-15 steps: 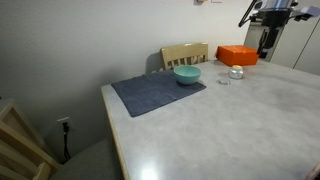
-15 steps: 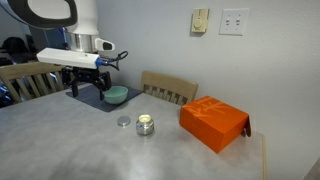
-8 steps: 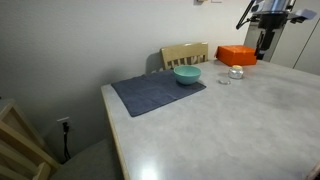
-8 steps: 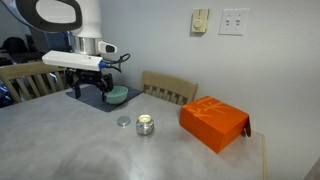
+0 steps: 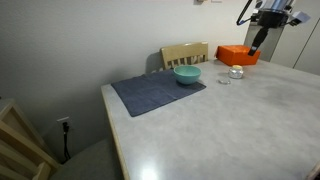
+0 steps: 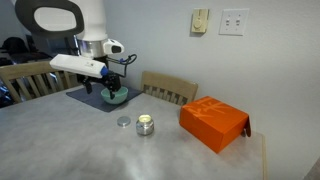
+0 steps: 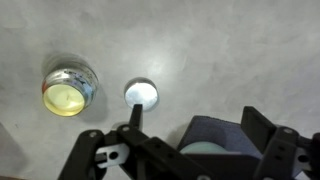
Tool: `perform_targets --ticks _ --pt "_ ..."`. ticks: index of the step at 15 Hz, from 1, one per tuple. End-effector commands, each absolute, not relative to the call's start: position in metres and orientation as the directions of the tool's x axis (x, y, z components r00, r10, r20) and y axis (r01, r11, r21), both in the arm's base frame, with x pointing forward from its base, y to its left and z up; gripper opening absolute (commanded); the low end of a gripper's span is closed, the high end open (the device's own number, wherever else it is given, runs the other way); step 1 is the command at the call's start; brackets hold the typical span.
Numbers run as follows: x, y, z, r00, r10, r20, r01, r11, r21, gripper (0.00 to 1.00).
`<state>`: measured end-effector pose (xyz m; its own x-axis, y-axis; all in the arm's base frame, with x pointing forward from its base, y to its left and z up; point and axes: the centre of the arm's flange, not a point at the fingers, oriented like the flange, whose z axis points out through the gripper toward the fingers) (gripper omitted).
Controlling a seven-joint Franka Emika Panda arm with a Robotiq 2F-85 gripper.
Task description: Put the silver lid on top of the silver tin
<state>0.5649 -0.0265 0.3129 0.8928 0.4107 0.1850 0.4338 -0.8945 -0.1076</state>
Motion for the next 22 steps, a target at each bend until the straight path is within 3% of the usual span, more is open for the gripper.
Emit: perform_targets --ticks 1,22 --pt "0.58 -0.038 0.288 0.915 0.363 0.177 0.389 -0.909 -0.148 1.0" --pt "0.685 -0.001 0.17 0.949 0.314 -0.003 0.314 -0.948 -0.06 1.0"
